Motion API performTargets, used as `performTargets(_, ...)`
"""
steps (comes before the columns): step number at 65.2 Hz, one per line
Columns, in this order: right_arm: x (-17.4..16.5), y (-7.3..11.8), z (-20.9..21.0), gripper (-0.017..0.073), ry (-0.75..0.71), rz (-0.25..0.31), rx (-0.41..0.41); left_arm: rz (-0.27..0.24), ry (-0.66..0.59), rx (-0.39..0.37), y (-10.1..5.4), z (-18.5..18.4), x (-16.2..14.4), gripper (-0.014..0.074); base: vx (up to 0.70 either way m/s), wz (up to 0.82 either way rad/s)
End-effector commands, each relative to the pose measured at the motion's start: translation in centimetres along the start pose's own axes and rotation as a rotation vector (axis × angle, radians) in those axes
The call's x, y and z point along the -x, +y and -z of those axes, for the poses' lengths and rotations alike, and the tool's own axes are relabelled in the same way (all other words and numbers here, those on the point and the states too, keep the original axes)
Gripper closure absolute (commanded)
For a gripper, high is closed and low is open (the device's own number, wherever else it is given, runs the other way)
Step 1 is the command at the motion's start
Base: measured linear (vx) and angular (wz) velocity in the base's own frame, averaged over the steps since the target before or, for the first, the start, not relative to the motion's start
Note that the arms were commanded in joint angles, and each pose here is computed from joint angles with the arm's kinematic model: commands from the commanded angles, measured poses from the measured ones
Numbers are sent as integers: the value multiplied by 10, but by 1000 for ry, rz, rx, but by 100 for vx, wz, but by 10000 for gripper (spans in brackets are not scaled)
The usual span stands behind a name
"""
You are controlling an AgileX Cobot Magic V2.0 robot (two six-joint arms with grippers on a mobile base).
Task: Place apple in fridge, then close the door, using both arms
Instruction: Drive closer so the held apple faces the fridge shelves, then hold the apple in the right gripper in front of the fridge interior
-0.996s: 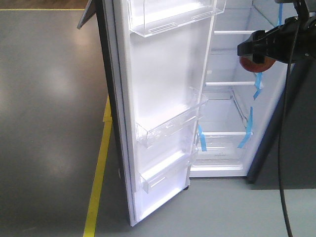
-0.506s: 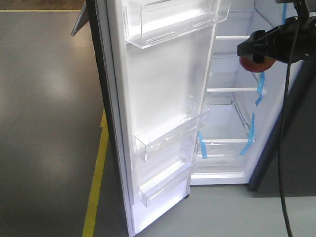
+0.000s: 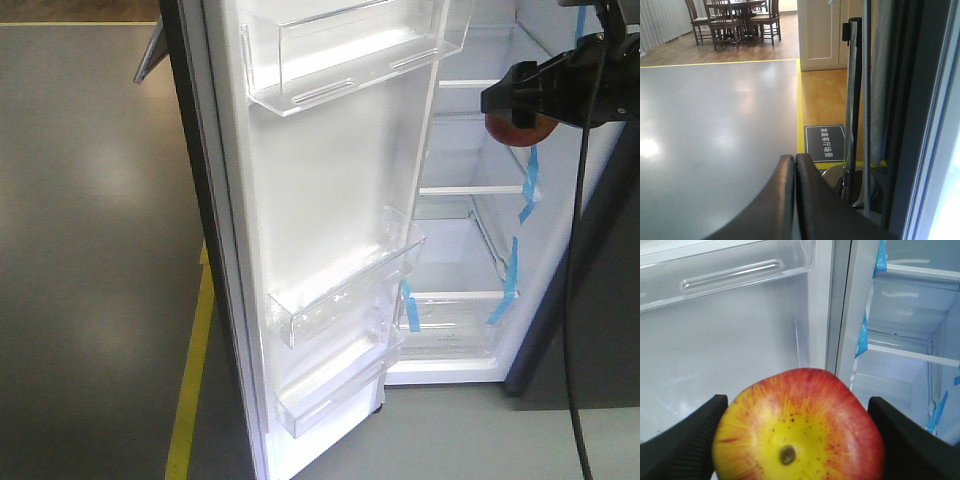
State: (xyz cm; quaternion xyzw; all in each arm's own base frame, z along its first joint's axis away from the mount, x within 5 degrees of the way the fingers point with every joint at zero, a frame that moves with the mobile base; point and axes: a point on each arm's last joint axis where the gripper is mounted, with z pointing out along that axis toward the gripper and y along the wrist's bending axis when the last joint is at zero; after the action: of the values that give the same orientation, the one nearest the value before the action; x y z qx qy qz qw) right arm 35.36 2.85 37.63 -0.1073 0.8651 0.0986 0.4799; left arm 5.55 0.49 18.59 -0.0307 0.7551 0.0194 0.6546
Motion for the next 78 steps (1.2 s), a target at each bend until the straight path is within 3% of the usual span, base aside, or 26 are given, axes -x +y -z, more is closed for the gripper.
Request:
performTargets(1, 22, 3, 24, 391, -136, 7, -25, 5, -54, -17, -1, -1, -3, 599, 6, 1)
performTargets(78, 22, 3, 24, 391, -136, 7, -25, 5, -54, -17, -1, -1, -3, 599, 7, 1)
